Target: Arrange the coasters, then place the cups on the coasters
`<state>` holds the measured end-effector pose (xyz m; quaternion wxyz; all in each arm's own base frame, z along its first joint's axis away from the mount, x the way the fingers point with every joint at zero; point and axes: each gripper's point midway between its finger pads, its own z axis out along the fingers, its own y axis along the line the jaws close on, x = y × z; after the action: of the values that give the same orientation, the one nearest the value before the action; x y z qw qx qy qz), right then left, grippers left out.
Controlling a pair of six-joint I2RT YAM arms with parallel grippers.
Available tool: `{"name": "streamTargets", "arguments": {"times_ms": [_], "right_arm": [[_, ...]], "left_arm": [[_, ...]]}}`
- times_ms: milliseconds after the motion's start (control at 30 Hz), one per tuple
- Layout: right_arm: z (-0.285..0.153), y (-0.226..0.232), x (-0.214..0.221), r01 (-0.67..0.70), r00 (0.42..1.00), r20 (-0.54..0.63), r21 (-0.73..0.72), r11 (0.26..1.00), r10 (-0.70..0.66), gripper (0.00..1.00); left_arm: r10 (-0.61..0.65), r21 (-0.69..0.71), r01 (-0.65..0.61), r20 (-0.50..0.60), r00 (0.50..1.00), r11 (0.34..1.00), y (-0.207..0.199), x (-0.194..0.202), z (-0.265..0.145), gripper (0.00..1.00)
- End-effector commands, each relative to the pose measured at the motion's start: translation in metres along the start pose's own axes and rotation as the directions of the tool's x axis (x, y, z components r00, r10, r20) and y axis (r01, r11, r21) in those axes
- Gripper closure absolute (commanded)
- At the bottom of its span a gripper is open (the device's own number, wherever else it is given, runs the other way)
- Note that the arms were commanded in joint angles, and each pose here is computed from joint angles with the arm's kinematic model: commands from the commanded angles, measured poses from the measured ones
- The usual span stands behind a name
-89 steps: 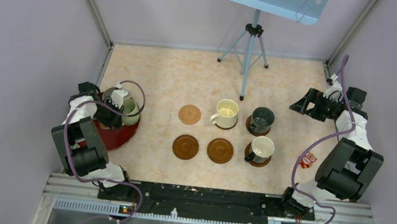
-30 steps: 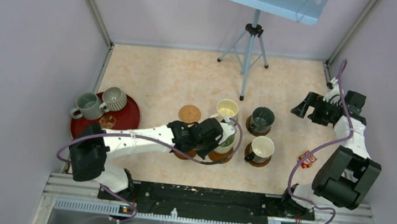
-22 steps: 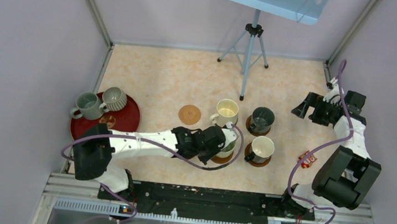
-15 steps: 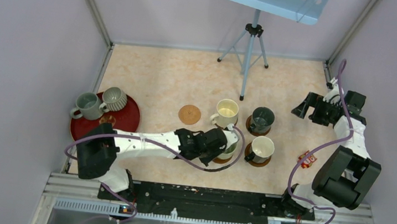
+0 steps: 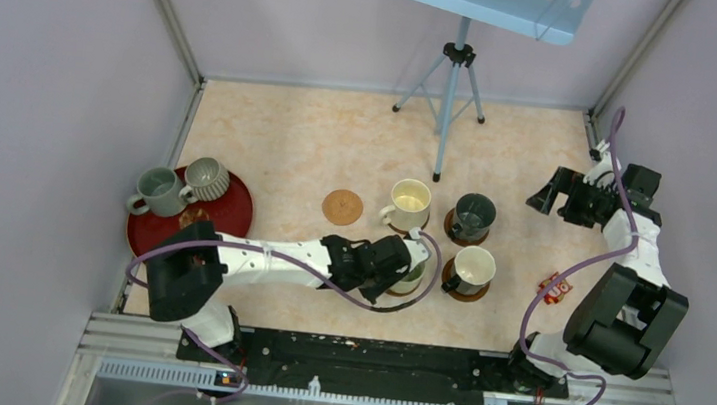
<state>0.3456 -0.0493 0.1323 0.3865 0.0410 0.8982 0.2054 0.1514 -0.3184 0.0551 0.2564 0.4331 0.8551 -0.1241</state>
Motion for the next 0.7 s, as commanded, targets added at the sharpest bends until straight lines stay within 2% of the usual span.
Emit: {"name": "streamTargets", "arguments": {"times_ms": [0,67,167,333,500,667], "right_arm": [[-0.004,-0.003,-0.005,0.021,0.999,0.025,0.01,1.0,-0.021,0.01],[-0.004,-0.003,-0.005,0.021,0.999,0.026,0.009,1.0,-0.021,0.01],[-0.004,-0.004,-0.005,0.022,0.999,0.024,0.011,1.0,-0.022,0.01],[-0.004,-0.003,-0.004,0.023,0.999,0.023,0.005,1.0,-0.023,0.01],[-0.003,-0.002,-0.004,0.022,1.0,0.022,-0.003,1.0,-0.022,0.01],[-0.002,0.0,-0.005,0.023,0.999,0.024,-0.019,1.0,-0.022,0.01]], "left_arm": [[-0.026,0.028,0.024,0.05,0.998,0.999,-0.007,-0.013,0.004,0.75],[-0.022,0.042,0.02,0.041,0.999,0.999,-0.01,-0.01,0.004,0.67],[-0.012,0.053,0.01,0.029,1.0,0.999,-0.01,-0.004,0.003,0.5],[0.005,0.026,-0.006,0.038,0.999,1.0,-0.004,-0.005,-0.003,0.29],[0.084,-0.004,-0.084,0.003,0.996,0.996,0.007,-0.011,-0.015,0.14],[0.097,0.079,-0.096,-0.004,0.995,0.992,0.019,-0.011,-0.038,0.01]]}}
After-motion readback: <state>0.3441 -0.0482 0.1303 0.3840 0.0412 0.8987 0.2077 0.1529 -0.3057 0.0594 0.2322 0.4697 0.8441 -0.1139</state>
